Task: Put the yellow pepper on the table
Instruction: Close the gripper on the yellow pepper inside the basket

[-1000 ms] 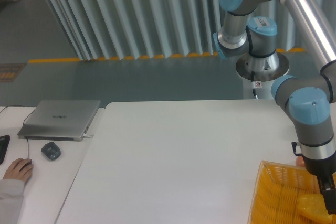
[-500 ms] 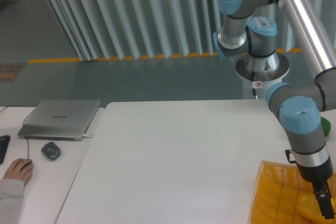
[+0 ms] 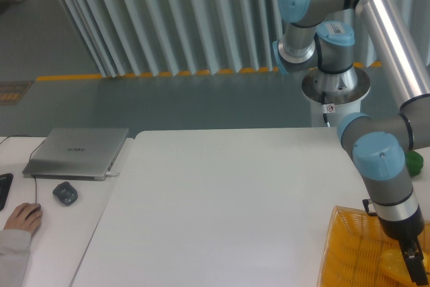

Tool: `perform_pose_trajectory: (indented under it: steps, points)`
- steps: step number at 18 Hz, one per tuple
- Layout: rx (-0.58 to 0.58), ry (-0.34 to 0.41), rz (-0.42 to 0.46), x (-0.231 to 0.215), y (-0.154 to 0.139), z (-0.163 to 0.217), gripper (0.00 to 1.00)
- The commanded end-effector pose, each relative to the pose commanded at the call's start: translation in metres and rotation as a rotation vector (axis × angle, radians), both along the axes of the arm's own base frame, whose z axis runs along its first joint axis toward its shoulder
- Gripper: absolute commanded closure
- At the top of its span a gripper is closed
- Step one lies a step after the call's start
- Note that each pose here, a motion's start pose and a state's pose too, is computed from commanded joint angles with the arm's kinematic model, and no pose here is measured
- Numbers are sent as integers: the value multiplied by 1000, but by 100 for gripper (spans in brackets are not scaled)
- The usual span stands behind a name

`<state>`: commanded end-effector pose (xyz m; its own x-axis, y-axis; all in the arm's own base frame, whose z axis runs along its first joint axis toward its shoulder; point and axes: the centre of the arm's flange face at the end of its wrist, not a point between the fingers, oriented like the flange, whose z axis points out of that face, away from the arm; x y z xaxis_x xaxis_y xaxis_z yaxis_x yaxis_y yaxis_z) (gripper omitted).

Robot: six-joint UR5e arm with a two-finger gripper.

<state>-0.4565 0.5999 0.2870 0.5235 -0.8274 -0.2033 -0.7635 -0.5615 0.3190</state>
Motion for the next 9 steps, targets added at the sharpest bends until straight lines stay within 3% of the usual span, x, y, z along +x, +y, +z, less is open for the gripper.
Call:
perform_pose_trajectory:
  steps: [7, 9]
  points:
    - [-1, -1, 0, -1, 1, -3, 0]
    - [2, -1, 7, -1, 1, -3, 9]
